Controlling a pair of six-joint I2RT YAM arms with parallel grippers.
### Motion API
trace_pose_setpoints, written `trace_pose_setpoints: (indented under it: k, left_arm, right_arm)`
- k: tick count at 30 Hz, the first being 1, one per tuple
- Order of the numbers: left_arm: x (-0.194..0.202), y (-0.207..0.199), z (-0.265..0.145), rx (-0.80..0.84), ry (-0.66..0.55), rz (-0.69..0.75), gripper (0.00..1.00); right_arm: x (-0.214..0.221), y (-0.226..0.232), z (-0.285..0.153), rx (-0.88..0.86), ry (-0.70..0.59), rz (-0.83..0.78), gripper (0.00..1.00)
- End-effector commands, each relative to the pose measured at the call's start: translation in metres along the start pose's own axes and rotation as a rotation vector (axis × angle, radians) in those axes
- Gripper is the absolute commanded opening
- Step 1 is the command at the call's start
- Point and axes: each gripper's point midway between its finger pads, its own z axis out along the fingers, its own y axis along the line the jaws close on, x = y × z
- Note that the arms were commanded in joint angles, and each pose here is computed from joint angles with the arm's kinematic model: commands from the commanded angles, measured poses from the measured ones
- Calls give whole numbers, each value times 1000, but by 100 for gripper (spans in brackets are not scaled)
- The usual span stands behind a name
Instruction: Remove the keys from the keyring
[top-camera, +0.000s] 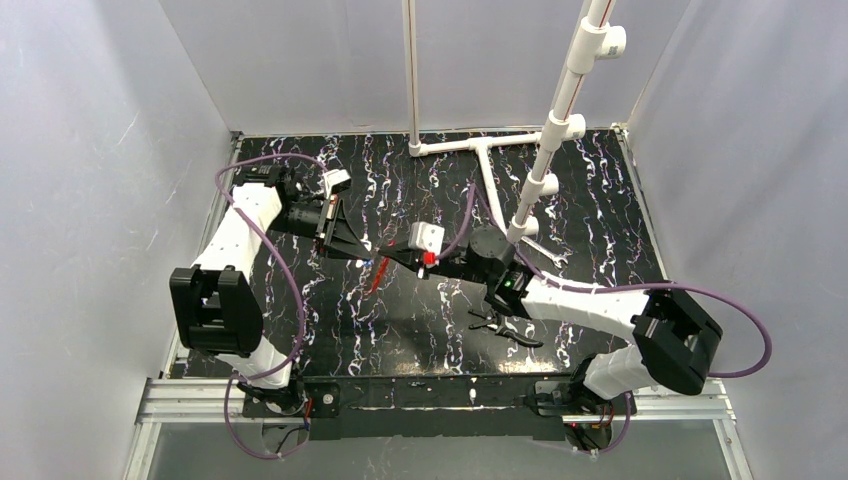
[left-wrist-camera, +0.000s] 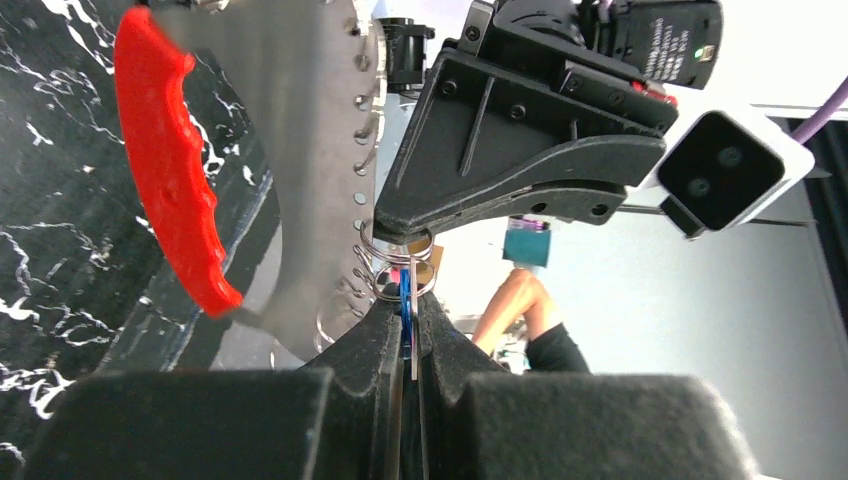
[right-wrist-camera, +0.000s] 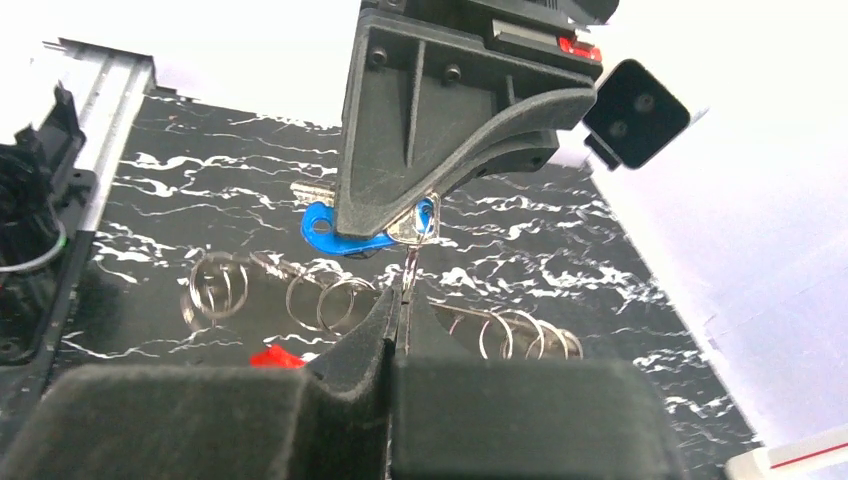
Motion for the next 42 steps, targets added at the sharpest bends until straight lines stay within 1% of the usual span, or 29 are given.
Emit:
trace_pose_setpoints:
  k: [1,5,11,17,23,28,34,35,36,37,38,40,42]
  left_arm:
    - [-3,-12,-4,81,-46,-44,0]
    - [-1,-9,-2,90,-41,-79,0]
    - [1,-4,-2,81,-34,-102,0]
    - [2,-3,-1,77,-30,-101,0]
    - [5,-4,-2,72,-28,-86,0]
    - [10,0,-1,66,-6,-87,0]
    - [7,0,-4,36,5,-15,0]
    - [7,0,-5,31,8,-6,3]
    - [7,-1,-5,26,10,10,12]
    - [7,0,-6,14,15,22,25]
    - [7,0,-7,-3,17,44,35]
    - [6,2,-12,-49,9,103,49]
    - [4,4,-20,-113,-11,193,60]
  right_arm:
    - [-26,-7,-10,75,-124,-183,1]
    - [-38,-3,-13,80,-211,-240,1]
    - [-46,-1,-17,84,-261,-238,1]
    - [-48,0,-19,83,-269,-223,1]
    - [-34,1,-20,93,-248,-224,1]
    - [-42,-1,-19,103,-279,-246,1]
    - [-48,3,-20,84,-308,-225,1]
    - [-49,3,-21,84,-309,-222,1]
    - [-49,4,-21,82,-310,-220,1]
    - [-50,5,-22,80,-313,-220,1]
    - [-50,6,-23,78,-313,-217,1]
    - [-50,8,-25,69,-313,-214,1]
    - [-49,10,-25,59,-311,-207,1]
